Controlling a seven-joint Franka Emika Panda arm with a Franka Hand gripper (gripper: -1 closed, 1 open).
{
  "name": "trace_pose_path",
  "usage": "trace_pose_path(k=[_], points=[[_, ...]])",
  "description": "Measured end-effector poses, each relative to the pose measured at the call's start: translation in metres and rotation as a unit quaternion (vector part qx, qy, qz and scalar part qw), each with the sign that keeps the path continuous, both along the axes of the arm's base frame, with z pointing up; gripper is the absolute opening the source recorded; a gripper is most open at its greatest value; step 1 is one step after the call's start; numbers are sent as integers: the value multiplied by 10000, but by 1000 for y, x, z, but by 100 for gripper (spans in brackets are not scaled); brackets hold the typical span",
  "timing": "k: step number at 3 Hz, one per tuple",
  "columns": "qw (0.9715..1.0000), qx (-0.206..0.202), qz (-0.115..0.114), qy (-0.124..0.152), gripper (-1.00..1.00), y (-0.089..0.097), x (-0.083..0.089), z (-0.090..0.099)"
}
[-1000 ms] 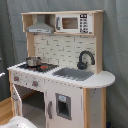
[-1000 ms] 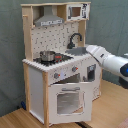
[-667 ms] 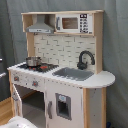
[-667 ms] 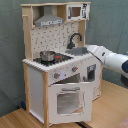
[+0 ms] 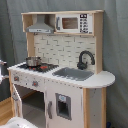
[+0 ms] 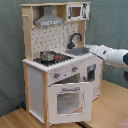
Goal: Play with the kitchen
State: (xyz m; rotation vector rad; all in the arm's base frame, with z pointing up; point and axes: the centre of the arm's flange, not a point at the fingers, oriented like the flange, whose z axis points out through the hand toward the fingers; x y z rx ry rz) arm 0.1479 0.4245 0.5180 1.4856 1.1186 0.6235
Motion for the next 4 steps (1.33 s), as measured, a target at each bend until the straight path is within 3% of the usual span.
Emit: trace_pose_path(k=[1,2,3,4], points=[[9989,-93,-54,455,100,-16,7,-4],[9948,-127,-74,1004,100,-32,20,-13],[9884,-131,-76,1509,100,-47,32,-22],[9799,-145,-34,1991,100,-60,45,-28]])
